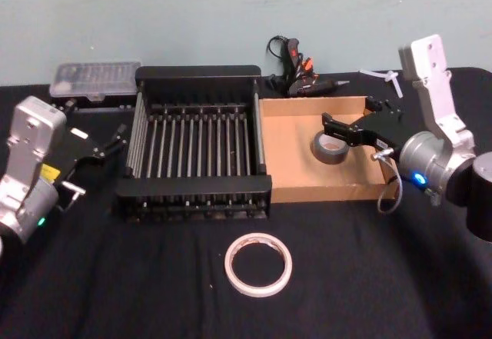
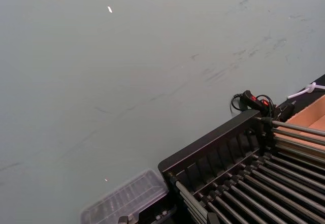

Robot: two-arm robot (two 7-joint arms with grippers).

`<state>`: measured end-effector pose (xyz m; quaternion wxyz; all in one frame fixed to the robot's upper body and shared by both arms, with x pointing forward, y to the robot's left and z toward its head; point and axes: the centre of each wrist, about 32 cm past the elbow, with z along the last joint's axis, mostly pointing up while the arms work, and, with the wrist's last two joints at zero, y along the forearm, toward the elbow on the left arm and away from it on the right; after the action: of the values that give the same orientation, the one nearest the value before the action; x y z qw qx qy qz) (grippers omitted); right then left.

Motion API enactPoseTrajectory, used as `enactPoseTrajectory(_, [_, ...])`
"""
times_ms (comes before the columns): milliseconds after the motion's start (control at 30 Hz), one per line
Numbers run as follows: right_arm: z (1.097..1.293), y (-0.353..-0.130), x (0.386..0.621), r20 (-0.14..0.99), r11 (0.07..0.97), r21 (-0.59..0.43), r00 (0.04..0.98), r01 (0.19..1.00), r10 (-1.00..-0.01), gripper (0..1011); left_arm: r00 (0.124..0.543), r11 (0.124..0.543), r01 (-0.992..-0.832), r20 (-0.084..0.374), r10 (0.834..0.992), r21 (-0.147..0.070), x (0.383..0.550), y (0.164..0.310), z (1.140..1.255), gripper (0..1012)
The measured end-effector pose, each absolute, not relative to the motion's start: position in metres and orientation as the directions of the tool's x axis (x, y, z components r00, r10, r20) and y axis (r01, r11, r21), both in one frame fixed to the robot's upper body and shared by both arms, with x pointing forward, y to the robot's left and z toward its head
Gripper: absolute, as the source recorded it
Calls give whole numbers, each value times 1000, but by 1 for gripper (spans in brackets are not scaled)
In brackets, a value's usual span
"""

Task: Pick up the white tape and place it into the black box , Pick up the silver tape and place it into the brown box.

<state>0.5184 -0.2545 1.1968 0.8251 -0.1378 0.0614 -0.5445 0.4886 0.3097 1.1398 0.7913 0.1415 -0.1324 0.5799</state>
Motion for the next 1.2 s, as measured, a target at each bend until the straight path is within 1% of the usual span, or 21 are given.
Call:
enactPoseTrajectory(133, [1203,-259,508,40,400,-281,427,872,-903,1002,292,287,-955,374,880,70,489,310,1140,1001])
enactPoseTrajectory(300, [1209,-265,489,37,455,-279,483,846,-875,1003,292,287,-955,374,880,70,489,310,1140,1001])
enactPoseTrajectory(500, [1209,-266,467,28,507,-300,539,808,-842,1003,292,287,-955,374,880,70,489,310,1140,1001])
enactPoseTrajectory(600, [1206,-265,450,14,542,-326,577,775,-817,1002,292,287,-955,374,880,70,489,310,1140,1001])
enactPoseTrajectory(800, [1197,-262,428,0,577,-370,622,728,-783,1002,292,287,-955,374,880,70,489,310,1140,1001])
enactPoseTrajectory(1000, [1187,-256,415,-5,587,-404,640,702,-769,1002,292,287,-955,374,880,70,489,310,1140,1001])
enactPoseTrajectory(1200, [1178,-248,406,12,592,-429,660,682,-752,1002,292,287,-955,374,880,70,489,310,1140,1001])
